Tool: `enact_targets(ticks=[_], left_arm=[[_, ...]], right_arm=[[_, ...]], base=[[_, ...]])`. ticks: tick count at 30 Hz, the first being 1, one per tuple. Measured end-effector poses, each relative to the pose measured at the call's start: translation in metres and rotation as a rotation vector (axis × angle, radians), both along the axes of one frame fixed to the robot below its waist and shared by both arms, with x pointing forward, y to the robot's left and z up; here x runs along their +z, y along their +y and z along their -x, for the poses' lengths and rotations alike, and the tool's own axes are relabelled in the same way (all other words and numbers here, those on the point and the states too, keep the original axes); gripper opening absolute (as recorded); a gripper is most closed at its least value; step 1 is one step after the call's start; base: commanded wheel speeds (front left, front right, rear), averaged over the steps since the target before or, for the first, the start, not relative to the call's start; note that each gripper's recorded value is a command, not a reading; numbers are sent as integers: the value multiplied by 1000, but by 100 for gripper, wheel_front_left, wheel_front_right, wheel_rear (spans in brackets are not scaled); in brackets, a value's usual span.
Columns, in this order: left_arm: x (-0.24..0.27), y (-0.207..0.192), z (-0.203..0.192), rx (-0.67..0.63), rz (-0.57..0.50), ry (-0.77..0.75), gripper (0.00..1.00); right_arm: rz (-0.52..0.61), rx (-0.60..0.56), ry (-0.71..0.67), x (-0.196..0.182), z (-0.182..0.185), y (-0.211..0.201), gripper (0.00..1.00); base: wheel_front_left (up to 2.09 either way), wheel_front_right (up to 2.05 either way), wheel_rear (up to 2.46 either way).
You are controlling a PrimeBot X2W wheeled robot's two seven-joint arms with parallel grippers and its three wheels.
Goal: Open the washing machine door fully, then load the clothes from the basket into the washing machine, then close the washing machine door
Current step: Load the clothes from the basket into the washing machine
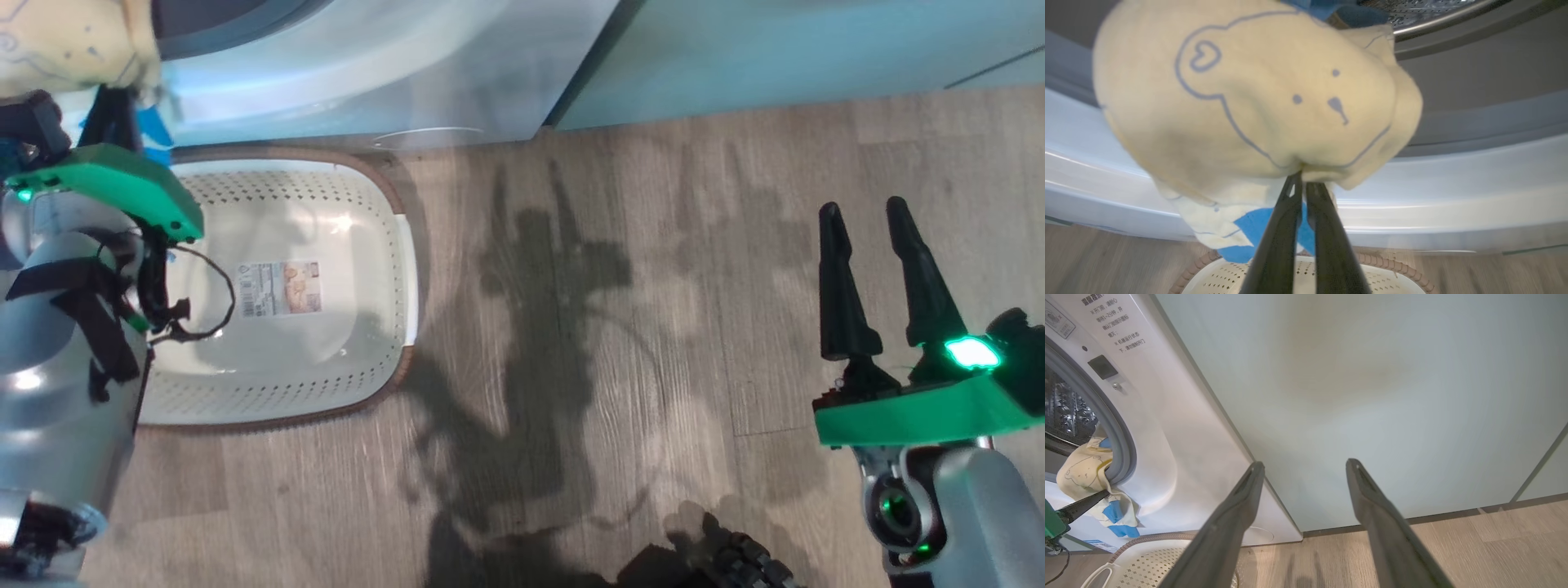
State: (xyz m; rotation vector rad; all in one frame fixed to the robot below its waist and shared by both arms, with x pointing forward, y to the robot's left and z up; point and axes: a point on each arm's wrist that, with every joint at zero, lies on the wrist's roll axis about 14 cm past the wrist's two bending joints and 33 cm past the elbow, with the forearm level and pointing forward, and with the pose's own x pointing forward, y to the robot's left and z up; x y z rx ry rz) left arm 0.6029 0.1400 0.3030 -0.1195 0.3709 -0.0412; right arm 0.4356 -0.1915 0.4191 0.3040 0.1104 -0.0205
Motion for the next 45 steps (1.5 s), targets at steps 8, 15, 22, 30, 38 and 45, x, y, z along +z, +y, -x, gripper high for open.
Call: enact_targets(ticks=[8,15,22,30,38,45], left_arm=[[33,14,12,-48,-29,-29,0],[78,24,15,-78,-71,-72,0],[115,31,-2,-108,-123,-117,0],[132,30,-49,-132,-161,-116,0],[111,22,-89,-152,-159,-24,0],[117,11,-126,-158,-169,-49,0]], right_arm=[[-8,19,-8,-2,-7,7,100],[-16,30,-5,-5,-9,11,100],[-21,33,8,-8,-7,13,100],[-27,4,-1,-4,-9,2,100],[-19,-38,18,-5,-1,-12,100],[-22,-60,40,-9,5,-18,100]], base=[[0,0,0],[0,0,0],[0,0,0],[0,0,0],[0,0,0],[0,0,0]])
